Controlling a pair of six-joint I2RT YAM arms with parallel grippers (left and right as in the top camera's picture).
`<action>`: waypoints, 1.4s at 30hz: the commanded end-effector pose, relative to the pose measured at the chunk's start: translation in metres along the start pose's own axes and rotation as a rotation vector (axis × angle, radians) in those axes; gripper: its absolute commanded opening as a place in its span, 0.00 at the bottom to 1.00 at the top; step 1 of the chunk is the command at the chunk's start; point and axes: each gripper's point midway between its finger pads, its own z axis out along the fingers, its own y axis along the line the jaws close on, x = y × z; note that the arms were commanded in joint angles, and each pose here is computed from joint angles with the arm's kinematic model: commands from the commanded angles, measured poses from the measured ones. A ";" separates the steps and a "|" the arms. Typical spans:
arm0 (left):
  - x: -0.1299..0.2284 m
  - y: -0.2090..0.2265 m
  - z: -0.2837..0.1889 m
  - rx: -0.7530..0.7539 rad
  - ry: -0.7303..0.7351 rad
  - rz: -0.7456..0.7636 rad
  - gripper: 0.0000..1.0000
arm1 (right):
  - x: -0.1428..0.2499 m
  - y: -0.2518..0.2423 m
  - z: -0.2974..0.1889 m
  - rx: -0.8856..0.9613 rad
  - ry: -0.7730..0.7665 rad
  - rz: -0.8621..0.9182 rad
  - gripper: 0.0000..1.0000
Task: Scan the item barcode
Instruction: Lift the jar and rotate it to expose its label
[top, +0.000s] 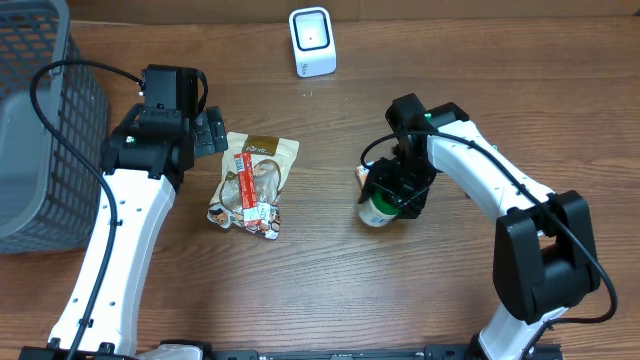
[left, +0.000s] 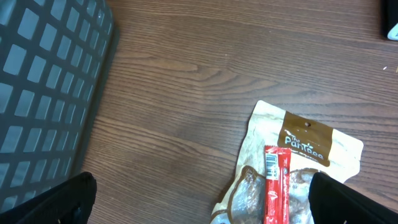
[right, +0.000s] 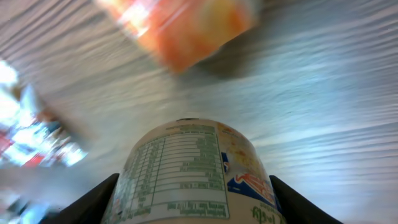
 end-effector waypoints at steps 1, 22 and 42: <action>-0.008 0.002 -0.005 -0.007 -0.025 -0.009 1.00 | 0.025 0.038 -0.018 -0.203 0.114 -0.051 0.19; -0.007 0.002 -0.005 -0.007 -0.024 -0.009 1.00 | 0.067 0.068 -0.038 -0.414 0.356 -0.019 0.17; -0.007 0.002 -0.005 -0.007 -0.025 -0.009 1.00 | 0.080 0.071 -0.046 -0.430 0.451 0.090 0.07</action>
